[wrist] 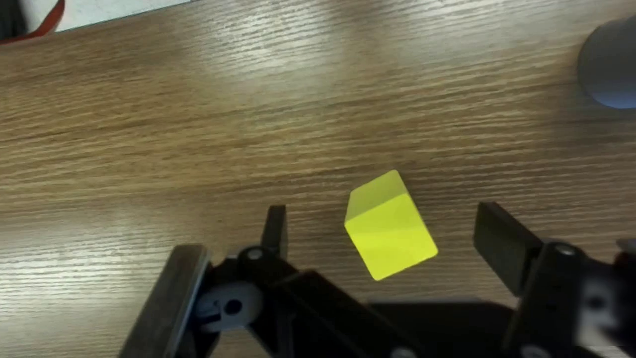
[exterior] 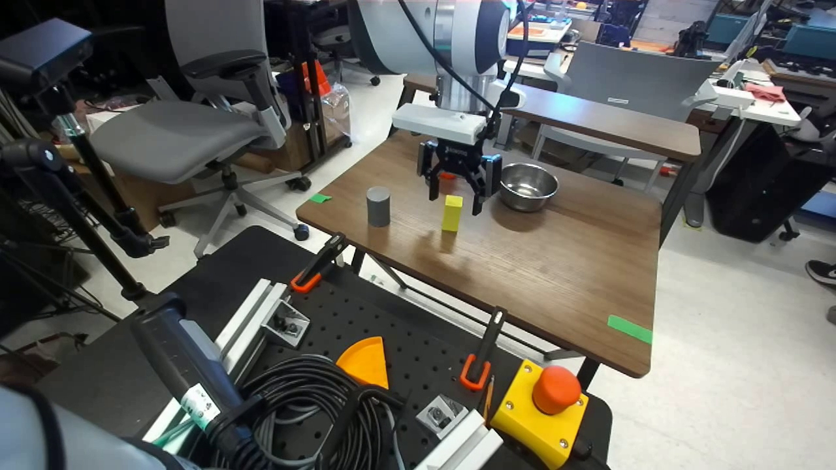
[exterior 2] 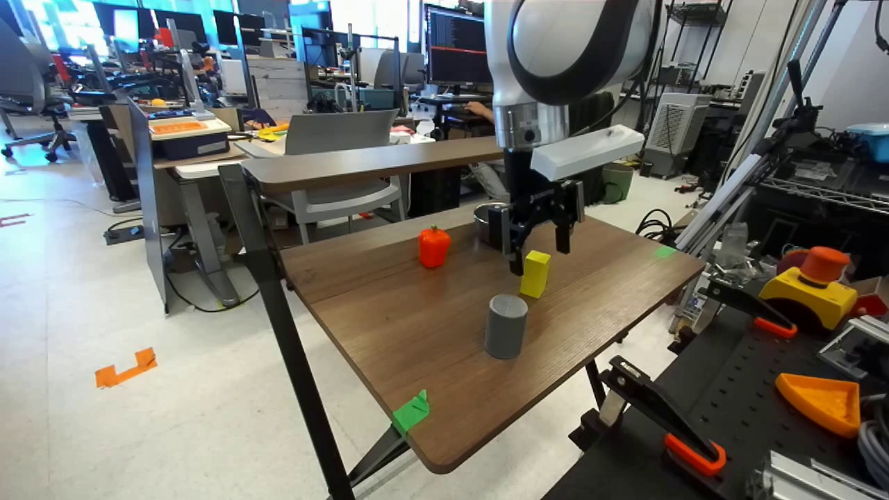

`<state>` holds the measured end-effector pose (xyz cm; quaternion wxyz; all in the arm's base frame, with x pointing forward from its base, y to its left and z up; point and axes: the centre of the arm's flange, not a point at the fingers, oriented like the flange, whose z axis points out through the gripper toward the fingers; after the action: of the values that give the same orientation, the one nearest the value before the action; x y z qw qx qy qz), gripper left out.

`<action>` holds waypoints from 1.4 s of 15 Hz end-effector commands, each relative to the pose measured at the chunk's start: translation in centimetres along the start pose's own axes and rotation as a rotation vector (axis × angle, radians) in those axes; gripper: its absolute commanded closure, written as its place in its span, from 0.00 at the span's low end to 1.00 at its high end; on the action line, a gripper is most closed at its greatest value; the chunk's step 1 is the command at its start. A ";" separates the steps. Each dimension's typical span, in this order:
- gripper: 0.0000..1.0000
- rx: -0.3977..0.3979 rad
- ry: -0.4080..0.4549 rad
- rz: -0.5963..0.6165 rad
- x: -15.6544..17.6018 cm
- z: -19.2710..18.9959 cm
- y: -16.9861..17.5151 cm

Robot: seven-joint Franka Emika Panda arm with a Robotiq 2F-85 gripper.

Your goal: Pick up the yellow cup from the table and put it in the bowl

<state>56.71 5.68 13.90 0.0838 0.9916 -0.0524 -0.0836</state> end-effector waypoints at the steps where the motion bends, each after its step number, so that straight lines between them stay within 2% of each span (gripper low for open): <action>1: 0.35 -0.032 0.000 -0.009 1.6 0.7 -1.1; 4: 0.58 -0.030 0.003 -0.009 1.9 0.6 -1.3; 8: 0.88 0.039 0.006 0.009 1.7 -2.0 0.5; 9: 0.91 0.066 0.021 0.041 2.1 -3.1 1.6; 16: 0.91 0.234 0.108 0.276 6.5 -9.8 9.1; 21: 0.91 0.297 0.085 0.385 10.7 -11.9 12.2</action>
<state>64.89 -4.51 25.61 -0.0277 0.9745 -0.2226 -0.0035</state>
